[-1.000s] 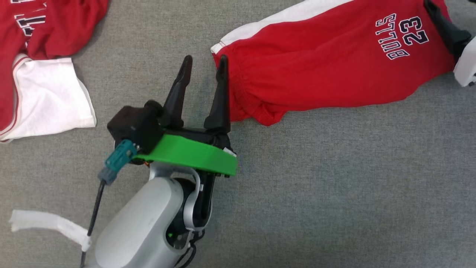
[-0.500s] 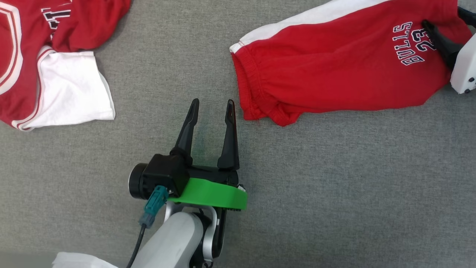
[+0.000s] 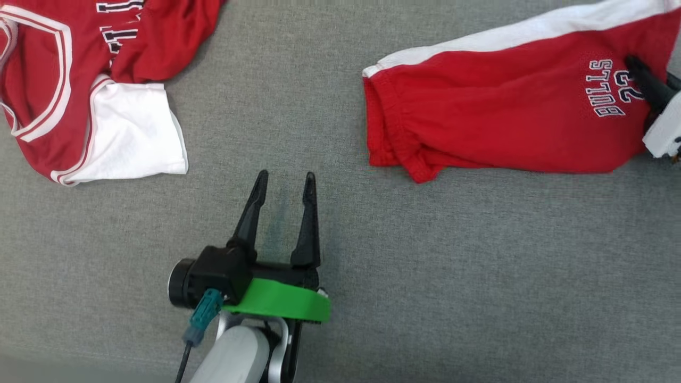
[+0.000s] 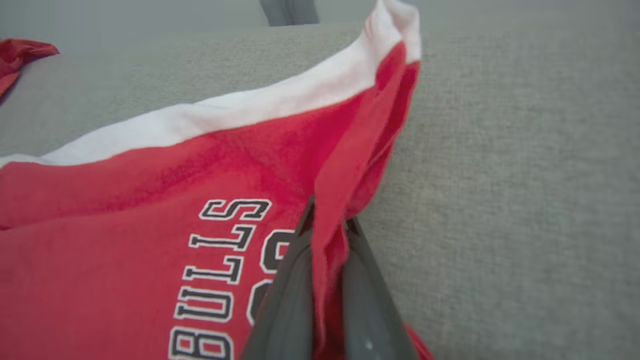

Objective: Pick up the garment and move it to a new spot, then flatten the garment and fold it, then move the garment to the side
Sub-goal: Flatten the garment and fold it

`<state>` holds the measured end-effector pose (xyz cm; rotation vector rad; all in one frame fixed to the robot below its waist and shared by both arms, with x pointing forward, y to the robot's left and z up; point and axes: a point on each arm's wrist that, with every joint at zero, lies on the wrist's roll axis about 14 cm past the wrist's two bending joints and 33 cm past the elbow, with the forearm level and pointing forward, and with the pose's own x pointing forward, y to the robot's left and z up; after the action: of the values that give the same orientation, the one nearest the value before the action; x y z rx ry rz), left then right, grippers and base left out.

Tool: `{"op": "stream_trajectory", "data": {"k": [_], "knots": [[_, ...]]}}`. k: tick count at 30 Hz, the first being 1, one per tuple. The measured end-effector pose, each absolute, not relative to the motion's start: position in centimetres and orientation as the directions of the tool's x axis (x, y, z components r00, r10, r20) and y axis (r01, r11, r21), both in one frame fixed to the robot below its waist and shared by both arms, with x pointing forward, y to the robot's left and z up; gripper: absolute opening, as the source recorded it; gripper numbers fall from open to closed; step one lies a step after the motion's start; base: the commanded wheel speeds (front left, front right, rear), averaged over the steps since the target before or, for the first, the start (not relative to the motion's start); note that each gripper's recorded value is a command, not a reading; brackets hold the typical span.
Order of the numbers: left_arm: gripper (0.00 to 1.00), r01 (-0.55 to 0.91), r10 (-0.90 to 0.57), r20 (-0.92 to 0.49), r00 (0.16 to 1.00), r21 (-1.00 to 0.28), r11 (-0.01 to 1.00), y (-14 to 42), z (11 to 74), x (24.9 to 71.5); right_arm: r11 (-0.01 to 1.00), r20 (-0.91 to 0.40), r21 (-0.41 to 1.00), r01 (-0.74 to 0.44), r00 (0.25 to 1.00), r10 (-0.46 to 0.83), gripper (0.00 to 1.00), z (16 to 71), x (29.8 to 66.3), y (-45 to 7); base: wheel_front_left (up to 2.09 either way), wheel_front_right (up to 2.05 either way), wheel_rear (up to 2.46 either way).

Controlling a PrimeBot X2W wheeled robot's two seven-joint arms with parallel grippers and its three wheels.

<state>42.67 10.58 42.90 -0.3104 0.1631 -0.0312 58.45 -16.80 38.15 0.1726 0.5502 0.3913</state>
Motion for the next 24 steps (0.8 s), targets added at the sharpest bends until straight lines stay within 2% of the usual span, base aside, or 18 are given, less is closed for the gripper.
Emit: {"op": "stream_trajectory", "data": {"k": [4,8,12,15,19,24], "knots": [[1.00,0.013,-0.062,-0.159,0.985,-0.294,0.956,11.1,43.0,40.7,0.925,-0.463,0.334,-0.180,0.823,0.327,0.00,38.8,56.2,-20.0,0.00,0.00,0.00],[1.00,0.034,-0.086,-0.165,0.983,-0.295,0.955,11.2,43.0,38.7,0.937,-0.476,0.349,-0.004,0.860,0.181,0.00,39.5,53.4,-25.6,0.00,0.00,0.00],[1.00,0.060,-0.106,-0.144,0.984,-0.291,0.955,11.0,43.7,37.5,0.937,-0.435,0.314,0.155,0.900,-0.003,0.00,42.4,51.7,-32.4,0.00,0.00,0.00],[1.00,0.082,-0.124,-0.120,0.985,-0.308,0.948,10.4,44.6,37.1,0.929,-0.390,0.291,0.229,0.915,-0.104,0.00,45.2,50.8,-36.3,0.00,0.00,0.00],[1.00,0.100,-0.144,-0.107,0.984,-0.339,0.935,9.6,45.2,36.4,0.927,-0.330,0.305,0.219,0.937,-0.113,0.00,48.4,51.4,-36.6,0.00,0.00,0.00],[1.00,0.136,-0.188,-0.113,0.976,-0.361,0.923,8.1,45.0,36.2,0.935,-0.308,0.339,0.102,0.951,0.008,0.00,49.1,53.6,-31.0,0.00,0.00,0.00]]}}
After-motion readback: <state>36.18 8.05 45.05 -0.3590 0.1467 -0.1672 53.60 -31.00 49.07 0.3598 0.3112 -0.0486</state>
